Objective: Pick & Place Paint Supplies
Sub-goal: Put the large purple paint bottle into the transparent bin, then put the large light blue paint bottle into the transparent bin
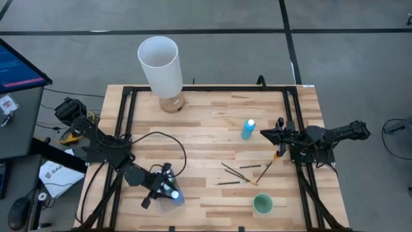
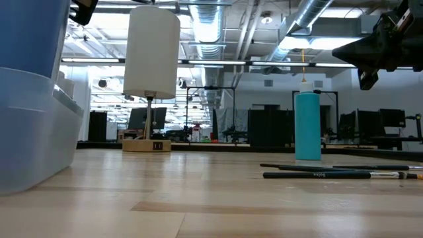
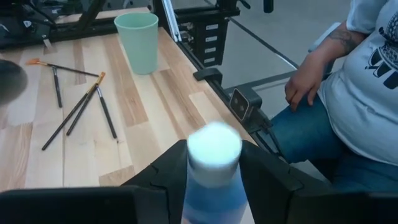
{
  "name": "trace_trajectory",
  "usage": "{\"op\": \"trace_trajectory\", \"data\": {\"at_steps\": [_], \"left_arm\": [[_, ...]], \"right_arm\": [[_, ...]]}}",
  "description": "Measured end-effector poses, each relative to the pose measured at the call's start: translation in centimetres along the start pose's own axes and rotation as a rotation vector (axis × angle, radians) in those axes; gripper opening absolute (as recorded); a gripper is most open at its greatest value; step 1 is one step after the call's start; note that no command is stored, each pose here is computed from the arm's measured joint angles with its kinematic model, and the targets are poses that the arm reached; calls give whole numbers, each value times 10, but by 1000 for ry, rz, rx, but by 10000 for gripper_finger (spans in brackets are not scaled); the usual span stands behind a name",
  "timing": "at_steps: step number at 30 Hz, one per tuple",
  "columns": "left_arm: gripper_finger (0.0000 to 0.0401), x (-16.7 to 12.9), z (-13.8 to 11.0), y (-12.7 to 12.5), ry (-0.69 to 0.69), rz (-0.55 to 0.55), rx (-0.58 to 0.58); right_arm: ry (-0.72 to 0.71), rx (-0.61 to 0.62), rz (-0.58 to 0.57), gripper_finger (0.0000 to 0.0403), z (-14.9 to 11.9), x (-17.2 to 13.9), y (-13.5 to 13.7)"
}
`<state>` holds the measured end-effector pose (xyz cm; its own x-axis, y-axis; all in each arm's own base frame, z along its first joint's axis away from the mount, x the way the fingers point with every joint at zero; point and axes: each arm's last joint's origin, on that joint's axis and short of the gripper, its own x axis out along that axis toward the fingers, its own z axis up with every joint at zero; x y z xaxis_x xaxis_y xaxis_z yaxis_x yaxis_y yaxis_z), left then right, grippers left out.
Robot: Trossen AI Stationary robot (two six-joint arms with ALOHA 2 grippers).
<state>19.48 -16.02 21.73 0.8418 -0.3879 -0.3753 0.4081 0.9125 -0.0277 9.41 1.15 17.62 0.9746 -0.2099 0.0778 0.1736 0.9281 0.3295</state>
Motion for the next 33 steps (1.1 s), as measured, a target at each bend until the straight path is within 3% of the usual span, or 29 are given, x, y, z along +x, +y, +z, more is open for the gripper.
{"op": "trace_trajectory", "data": {"at_steps": [8, 17, 25, 33], "left_arm": [[157, 0, 2, 0, -15, 4, -3], [206, -13, 17, 13, -105, 150, 74], [250, -26, 42, 66, -254, 389, 110], [271, -19, 63, 135, -264, 541, 80]], "right_arm": [[0, 0, 0, 8, 0, 0, 0], [0, 0, 0, 8, 0, 0, 0], [0, 0, 0, 8, 0, 0, 0], [0, 0, 0, 8, 0, 0, 0]]}}
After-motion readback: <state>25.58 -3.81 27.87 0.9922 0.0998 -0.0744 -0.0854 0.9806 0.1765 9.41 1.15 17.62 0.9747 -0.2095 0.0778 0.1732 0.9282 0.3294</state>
